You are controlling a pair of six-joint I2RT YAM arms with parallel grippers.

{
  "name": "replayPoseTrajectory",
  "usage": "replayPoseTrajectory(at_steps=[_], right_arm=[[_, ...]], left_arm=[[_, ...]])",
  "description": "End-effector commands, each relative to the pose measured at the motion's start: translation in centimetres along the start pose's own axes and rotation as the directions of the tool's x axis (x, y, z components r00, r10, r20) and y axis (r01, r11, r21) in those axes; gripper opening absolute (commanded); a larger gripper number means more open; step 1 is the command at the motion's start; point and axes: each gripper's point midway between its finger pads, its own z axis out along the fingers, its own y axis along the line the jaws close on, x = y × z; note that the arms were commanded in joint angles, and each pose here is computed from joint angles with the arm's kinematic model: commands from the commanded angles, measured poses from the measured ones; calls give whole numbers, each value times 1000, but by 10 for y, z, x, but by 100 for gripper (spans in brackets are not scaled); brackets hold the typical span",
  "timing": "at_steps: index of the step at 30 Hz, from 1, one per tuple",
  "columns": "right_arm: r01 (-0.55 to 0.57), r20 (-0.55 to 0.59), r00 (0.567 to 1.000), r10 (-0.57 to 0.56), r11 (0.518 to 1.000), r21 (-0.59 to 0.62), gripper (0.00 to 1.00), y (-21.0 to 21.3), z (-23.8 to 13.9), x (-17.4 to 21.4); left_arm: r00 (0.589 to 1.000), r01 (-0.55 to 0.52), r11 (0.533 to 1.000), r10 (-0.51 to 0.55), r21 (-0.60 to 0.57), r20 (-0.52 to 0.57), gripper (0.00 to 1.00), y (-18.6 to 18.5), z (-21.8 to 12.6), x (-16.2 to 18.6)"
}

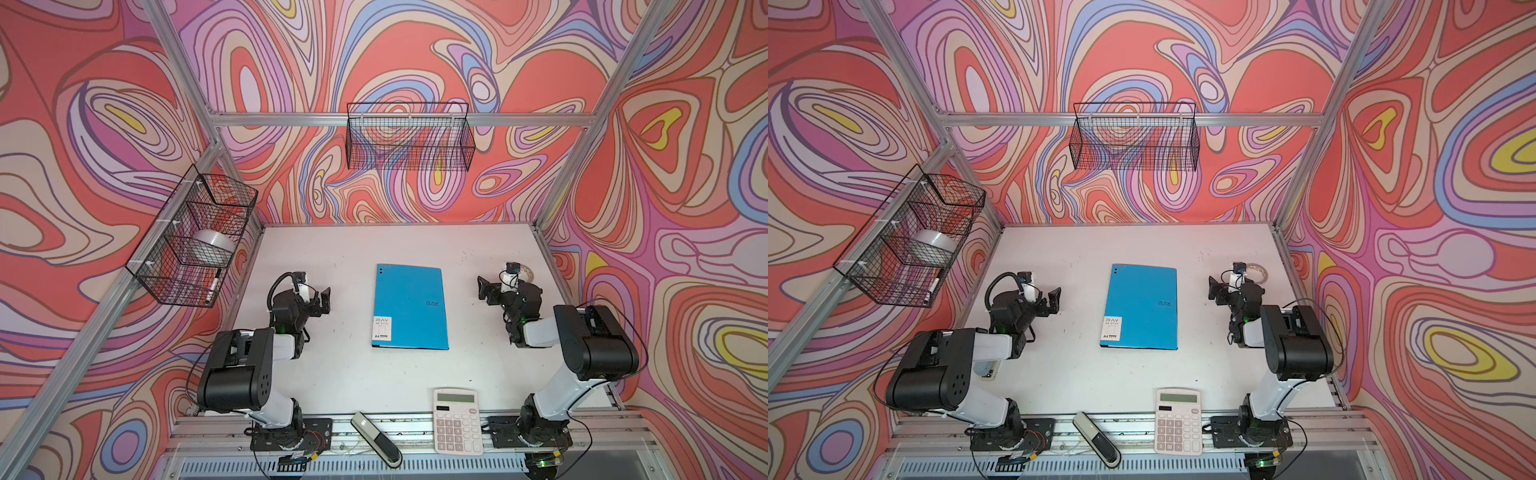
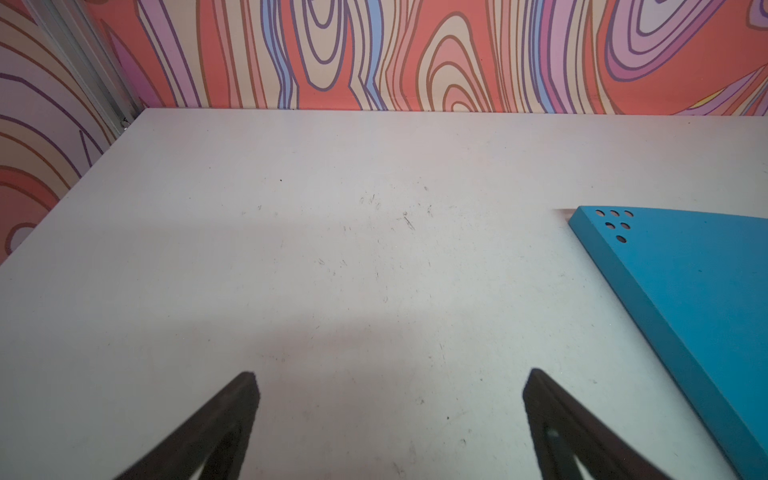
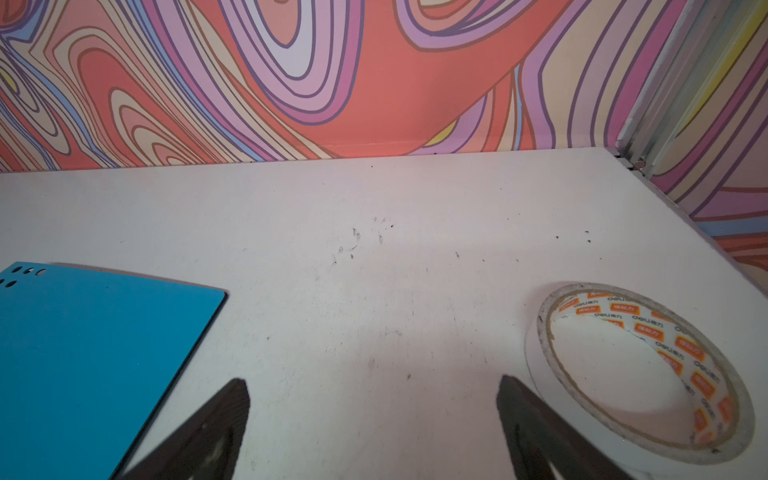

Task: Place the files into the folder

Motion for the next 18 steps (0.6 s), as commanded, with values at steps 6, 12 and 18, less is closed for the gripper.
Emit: replayPoseTrajectory(at_steps=[6, 12, 18], right_arm=[[5, -8, 1000, -5, 1000, -5, 98, 0, -1, 2], [5, -8, 1000, -5, 1000, -5, 98, 0, -1, 2], [4, -8, 1000, -5, 1000, -6, 98, 0, -1, 2]], left_arm=[[1000, -7, 1000, 7, -7, 3, 100, 1, -1, 0], [1000, -7, 1000, 7, -5, 4, 100, 1, -1, 0], [1000, -15, 1000, 15, -20, -2, 100, 1, 0, 0]])
